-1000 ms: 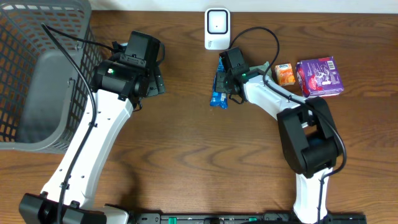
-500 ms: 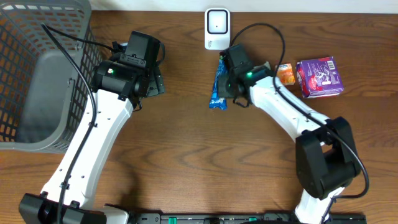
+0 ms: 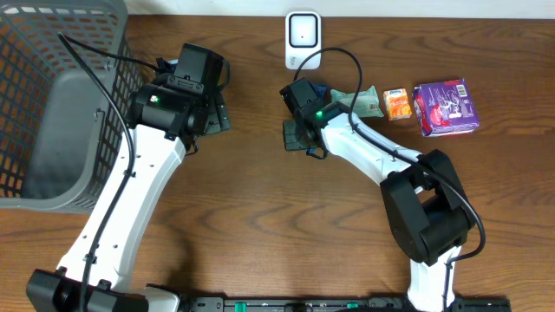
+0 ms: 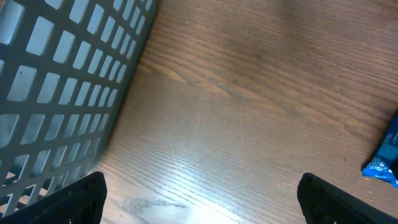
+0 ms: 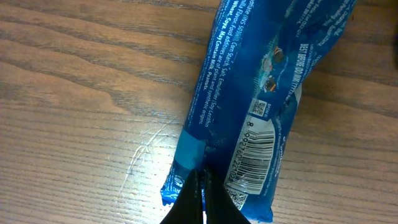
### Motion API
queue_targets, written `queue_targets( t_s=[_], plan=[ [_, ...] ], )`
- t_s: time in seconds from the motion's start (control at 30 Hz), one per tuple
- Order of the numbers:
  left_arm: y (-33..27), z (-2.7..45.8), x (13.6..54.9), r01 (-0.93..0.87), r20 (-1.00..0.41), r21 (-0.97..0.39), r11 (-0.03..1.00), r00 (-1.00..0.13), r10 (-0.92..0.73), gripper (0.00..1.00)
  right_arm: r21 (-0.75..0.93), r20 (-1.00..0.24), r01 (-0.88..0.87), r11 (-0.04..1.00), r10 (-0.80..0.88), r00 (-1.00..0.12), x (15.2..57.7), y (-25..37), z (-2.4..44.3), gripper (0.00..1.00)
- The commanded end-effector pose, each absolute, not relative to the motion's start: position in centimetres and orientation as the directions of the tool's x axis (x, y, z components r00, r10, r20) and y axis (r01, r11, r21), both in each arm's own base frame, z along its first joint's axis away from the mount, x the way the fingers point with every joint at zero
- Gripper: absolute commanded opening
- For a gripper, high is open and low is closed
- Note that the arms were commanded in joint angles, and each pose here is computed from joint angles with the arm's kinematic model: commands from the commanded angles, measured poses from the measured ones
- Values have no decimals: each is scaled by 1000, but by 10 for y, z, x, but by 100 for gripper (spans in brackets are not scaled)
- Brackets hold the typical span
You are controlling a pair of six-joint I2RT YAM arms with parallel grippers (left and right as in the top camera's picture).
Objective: Scan the item barcode
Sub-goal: 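Lower the Oreo pack onto the table left of the wipes and release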
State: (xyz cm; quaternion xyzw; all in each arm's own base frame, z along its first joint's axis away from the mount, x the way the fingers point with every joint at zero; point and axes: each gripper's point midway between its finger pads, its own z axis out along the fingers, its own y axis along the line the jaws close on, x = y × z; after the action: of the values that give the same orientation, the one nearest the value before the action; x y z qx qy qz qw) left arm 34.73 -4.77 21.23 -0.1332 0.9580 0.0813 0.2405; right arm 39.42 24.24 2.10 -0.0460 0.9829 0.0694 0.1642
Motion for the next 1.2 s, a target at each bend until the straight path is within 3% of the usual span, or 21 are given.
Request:
queue_targets(
  t_s=[0.0, 0.37, 0.57, 0.9, 1.17],
  plan=[
    [-46, 212, 347, -306, -484, 94, 947, -846, -225, 98, 78, -277, -92, 993, -67, -959, 385, 231, 0, 1],
    [-46, 212, 347, -306, -484, 94, 947, -846, -225, 98, 77, -576, -50, 996, 4, -818, 430, 209, 113, 1],
    [-46, 212, 347, -306, -484, 94, 947, -846, -225, 98, 62, -534, -52, 997, -10, -845, 427, 210, 92, 1],
    [-46, 212, 347, -306, -484, 94, 947, -846, -225, 98, 63, -340, -87, 994, -61, -939, 401, 229, 1, 1],
    [-46, 212, 347, -306, -484, 94, 947, -846, -225, 98, 75, -396, -74, 994, -39, -917, 412, 226, 25, 1]
  ],
)
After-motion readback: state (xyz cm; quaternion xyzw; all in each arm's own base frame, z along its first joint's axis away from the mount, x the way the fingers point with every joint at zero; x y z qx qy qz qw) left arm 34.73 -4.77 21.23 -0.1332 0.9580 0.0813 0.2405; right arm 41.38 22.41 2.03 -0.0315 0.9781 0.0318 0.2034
